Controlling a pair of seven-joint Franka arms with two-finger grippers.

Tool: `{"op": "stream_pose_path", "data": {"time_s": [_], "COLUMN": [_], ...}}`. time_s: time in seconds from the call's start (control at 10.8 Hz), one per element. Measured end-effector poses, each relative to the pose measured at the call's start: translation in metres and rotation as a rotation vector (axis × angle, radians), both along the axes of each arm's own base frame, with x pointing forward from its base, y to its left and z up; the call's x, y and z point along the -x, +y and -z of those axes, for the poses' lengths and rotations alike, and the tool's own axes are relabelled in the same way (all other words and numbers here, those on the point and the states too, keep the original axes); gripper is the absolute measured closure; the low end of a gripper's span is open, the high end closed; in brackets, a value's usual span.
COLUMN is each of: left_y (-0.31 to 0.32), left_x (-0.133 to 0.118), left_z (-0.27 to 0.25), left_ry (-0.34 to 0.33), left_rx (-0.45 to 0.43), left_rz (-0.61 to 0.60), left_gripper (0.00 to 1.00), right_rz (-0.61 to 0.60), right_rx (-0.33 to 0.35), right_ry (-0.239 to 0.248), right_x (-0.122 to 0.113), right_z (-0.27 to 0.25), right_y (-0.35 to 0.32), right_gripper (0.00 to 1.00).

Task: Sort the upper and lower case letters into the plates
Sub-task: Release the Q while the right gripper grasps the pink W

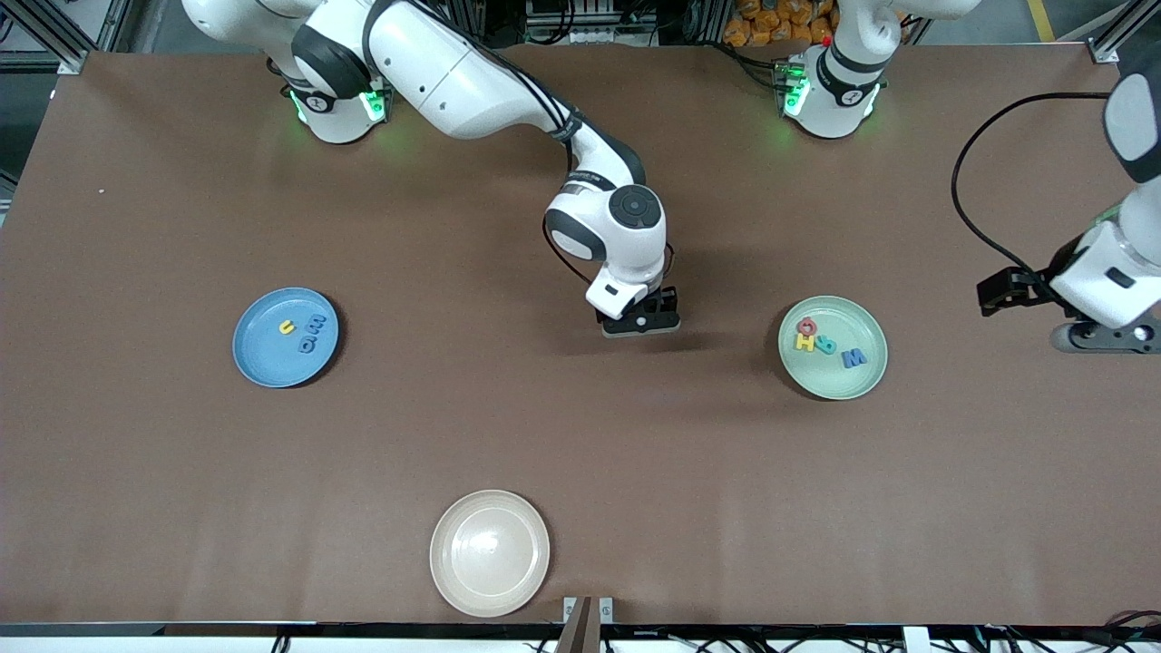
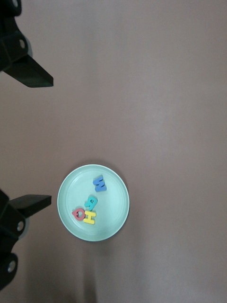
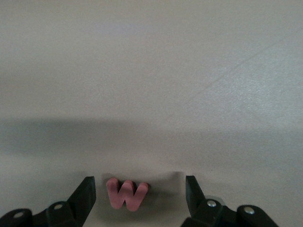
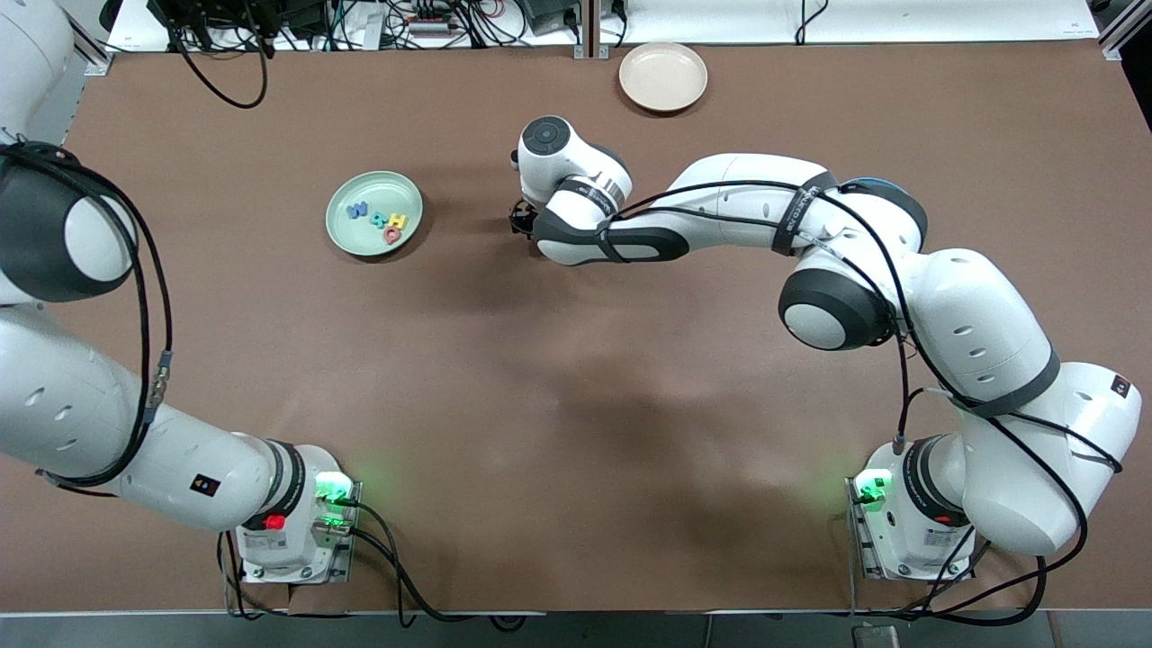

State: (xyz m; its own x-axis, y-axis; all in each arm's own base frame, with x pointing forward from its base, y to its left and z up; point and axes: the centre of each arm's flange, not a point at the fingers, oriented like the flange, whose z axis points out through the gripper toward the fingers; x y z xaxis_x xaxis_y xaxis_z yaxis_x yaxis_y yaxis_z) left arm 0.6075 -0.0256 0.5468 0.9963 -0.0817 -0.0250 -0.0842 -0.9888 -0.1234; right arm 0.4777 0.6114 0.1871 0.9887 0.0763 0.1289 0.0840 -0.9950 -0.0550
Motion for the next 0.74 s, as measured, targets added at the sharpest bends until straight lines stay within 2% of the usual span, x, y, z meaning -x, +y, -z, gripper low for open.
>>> {"op": "stream_pose_path", "data": {"time_s": [0.28, 0.37, 0.46, 0.56, 0.65, 0.74], "left_y": [-0.007, -0.006, -0.008, -0.010, -0.010, -0.009], "left_x": [0.021, 0.027, 0.032, 0.034, 0.035, 0.036], "left_z": [-0.031, -0.041, -0.050, -0.055, -0.056, -0.057], "left_ry": [0.004, -0.002, -0.013, -0.018, -0.018, -0.019], "left_rx": [0.028, 0.035, 0.040, 0.042, 0.043, 0.043], "left_rz": [0.019, 0.021, 0.025, 0.030, 0.031, 0.029], "left_gripper": [0.00, 0.00, 0.00, 0.00, 0.00, 0.00], "right_rz": [0.005, 0.005, 0.006, 0.006, 0.007, 0.007], "right_rx": [-0.014, -0.017, -0.020, -0.022, -0.023, -0.022], "right_ry": [-0.004, -0.007, -0.009, -0.011, -0.012, -0.012], "right_x": [0.004, 0.004, 0.003, 0.003, 0.002, 0.002], "right_z": [0.011, 0.011, 0.009, 0.008, 0.008, 0.008], "right_y": [0.006, 0.007, 0.008, 0.008, 0.008, 0.008], "right_gripper": [0.17, 0.19, 0.26, 0.26, 0.33, 0.33]}}
